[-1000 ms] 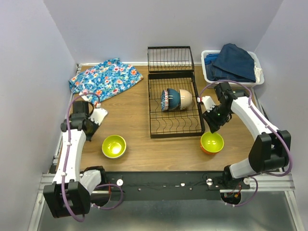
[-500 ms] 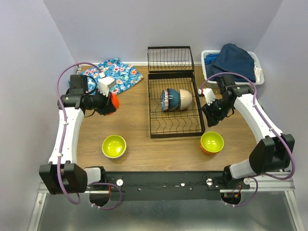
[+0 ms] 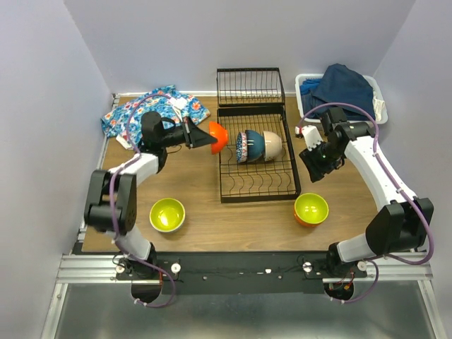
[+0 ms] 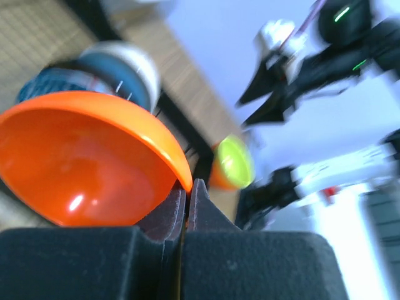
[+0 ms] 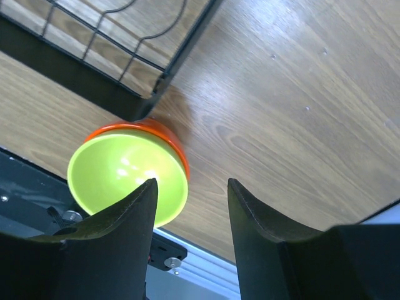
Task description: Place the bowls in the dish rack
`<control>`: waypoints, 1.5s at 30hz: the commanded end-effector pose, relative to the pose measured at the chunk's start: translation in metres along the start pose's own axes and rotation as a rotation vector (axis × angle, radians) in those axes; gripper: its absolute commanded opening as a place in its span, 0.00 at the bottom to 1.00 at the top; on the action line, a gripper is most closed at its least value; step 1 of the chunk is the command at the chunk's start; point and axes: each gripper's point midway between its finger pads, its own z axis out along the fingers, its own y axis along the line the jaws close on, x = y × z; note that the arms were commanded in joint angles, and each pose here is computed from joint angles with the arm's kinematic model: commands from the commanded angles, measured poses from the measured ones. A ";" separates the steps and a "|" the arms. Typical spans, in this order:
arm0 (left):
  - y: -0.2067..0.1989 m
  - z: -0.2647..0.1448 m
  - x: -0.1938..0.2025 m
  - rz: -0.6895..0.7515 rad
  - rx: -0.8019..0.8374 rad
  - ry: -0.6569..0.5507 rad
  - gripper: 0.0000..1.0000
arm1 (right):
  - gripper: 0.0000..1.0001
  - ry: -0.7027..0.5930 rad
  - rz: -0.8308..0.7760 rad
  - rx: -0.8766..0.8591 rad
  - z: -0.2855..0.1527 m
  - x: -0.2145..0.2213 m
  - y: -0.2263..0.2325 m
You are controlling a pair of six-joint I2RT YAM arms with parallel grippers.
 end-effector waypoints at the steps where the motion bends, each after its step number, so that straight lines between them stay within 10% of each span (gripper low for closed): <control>1: -0.051 0.011 -0.050 -0.009 0.307 -0.118 0.00 | 0.57 0.068 0.031 0.068 0.000 0.011 -0.010; 45: 0.113 0.047 0.049 -0.190 0.010 0.110 0.00 | 0.57 0.096 0.052 0.043 0.004 0.003 -0.013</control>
